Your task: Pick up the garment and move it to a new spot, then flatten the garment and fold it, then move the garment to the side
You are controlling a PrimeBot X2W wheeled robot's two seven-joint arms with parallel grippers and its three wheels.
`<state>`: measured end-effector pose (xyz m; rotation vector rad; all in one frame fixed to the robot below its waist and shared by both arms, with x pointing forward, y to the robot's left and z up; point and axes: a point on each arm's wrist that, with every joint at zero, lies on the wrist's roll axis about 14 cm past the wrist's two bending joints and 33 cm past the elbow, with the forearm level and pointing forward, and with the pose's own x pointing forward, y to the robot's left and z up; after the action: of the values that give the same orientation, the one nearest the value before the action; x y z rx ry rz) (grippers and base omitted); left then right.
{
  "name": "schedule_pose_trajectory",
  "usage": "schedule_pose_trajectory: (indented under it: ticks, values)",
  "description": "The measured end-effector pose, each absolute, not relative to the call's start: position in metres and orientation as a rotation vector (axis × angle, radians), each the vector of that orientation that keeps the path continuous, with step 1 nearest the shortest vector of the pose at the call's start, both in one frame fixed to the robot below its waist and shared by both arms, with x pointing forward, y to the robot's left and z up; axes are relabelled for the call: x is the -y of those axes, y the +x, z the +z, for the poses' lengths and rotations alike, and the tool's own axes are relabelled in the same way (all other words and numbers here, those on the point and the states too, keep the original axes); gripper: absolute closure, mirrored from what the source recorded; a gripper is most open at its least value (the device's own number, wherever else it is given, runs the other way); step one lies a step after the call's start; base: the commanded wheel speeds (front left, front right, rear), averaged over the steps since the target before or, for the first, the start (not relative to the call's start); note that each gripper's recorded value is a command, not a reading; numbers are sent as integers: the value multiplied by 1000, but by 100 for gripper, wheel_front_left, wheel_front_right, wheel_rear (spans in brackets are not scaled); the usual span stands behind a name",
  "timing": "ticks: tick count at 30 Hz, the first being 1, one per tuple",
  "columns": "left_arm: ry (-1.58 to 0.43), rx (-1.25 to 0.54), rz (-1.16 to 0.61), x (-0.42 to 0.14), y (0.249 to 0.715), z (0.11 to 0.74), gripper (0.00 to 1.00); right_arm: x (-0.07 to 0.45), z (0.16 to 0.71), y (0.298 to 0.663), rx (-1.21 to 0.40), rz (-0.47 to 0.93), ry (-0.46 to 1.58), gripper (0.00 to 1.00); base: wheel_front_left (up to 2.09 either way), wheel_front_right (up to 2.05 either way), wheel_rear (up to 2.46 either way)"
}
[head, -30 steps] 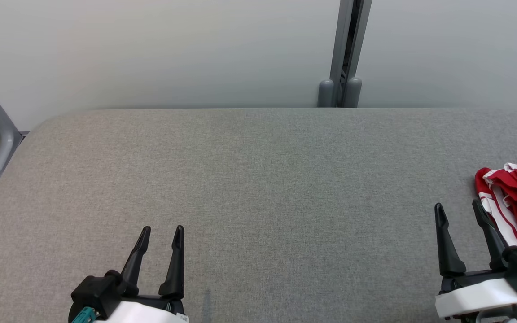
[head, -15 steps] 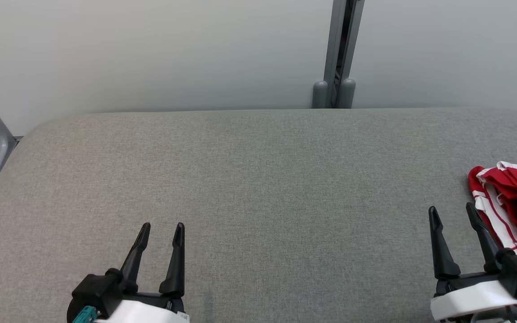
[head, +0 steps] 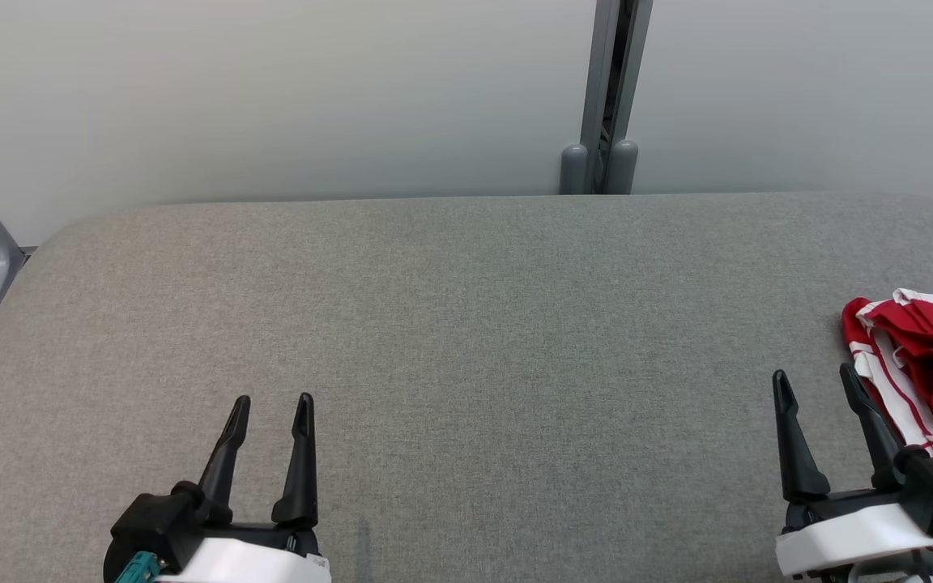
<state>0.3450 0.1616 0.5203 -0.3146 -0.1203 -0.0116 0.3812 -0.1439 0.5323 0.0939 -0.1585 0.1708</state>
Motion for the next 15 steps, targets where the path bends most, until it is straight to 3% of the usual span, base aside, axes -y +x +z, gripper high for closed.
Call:
schedule_pose_trajectory:
  ticks: [15]
  values:
    - [-349, 113, 6, -164, 345, 518, 0, 145, 536, 380, 168, 167, 89, 0, 0, 0, 0]
